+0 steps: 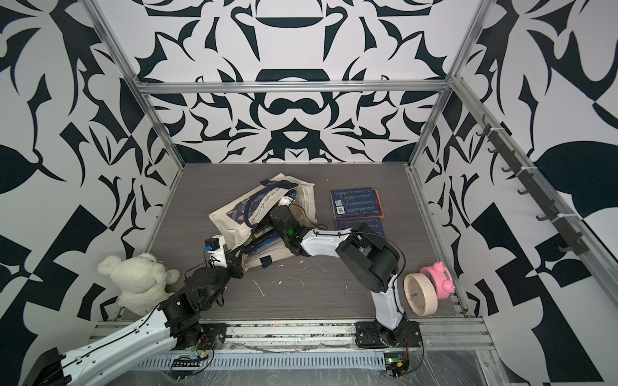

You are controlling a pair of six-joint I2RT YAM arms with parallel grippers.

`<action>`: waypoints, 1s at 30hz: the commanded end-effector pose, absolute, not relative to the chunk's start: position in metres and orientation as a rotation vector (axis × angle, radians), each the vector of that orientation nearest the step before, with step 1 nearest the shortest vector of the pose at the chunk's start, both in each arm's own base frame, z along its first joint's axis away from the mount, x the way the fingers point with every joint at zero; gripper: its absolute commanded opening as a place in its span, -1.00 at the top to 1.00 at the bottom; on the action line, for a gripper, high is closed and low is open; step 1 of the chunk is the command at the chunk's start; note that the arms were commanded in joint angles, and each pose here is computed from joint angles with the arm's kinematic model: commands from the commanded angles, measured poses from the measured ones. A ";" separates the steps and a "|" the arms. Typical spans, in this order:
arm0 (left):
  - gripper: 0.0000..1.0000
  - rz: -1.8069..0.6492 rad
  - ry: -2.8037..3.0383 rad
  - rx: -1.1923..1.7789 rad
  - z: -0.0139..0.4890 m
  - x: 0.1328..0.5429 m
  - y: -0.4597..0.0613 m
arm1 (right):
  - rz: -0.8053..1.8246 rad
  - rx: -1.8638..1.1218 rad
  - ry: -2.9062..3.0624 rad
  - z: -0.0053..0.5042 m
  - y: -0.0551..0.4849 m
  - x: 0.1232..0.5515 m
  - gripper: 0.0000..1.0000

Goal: Take out the books from the canvas bag
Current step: Pick up the book from the canvas bag.

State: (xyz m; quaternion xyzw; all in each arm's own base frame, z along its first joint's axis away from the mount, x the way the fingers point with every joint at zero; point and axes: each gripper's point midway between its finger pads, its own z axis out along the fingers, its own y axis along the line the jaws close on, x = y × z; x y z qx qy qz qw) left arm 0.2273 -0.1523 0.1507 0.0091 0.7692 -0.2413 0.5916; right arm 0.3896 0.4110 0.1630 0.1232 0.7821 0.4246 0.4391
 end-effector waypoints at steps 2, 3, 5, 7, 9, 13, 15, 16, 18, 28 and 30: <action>1.00 -0.624 1.721 0.015 0.174 0.228 -0.158 | 1.205 0.344 1.858 0.194 0.433 0.393 -0.03; 1.00 -0.624 1.721 0.016 0.174 0.228 -0.159 | 1.203 0.363 1.867 0.188 0.434 0.395 0.02; 1.00 -0.626 1.718 0.014 0.175 0.228 -0.158 | 1.202 0.380 1.868 0.184 0.436 0.397 0.12; 1.00 -0.629 1.716 0.012 0.175 0.227 -0.158 | 1.190 0.393 1.862 0.182 0.435 0.401 0.15; 1.00 -0.630 1.716 0.012 0.175 0.227 -0.158 | 1.189 0.409 1.863 0.182 0.437 0.403 0.16; 1.00 -0.632 1.715 0.014 0.175 0.227 -0.158 | 1.190 0.448 1.881 0.173 0.438 0.406 0.32; 1.00 -0.631 1.714 0.011 0.176 0.227 -0.158 | 1.189 0.452 1.885 0.171 0.437 0.405 0.50; 1.00 -0.632 1.714 0.012 0.176 0.227 -0.158 | 1.183 0.447 1.883 0.173 0.435 0.403 0.57; 1.00 -0.631 1.710 0.008 0.176 0.227 -0.157 | 1.184 0.442 1.878 0.178 0.431 0.398 0.71; 1.00 -0.610 1.713 -0.028 0.175 0.229 -0.151 | 1.235 0.306 1.964 0.199 0.416 0.358 1.00; 1.00 -0.604 1.712 -0.042 0.175 0.230 -0.149 | 1.222 0.264 1.975 0.205 0.409 0.349 1.00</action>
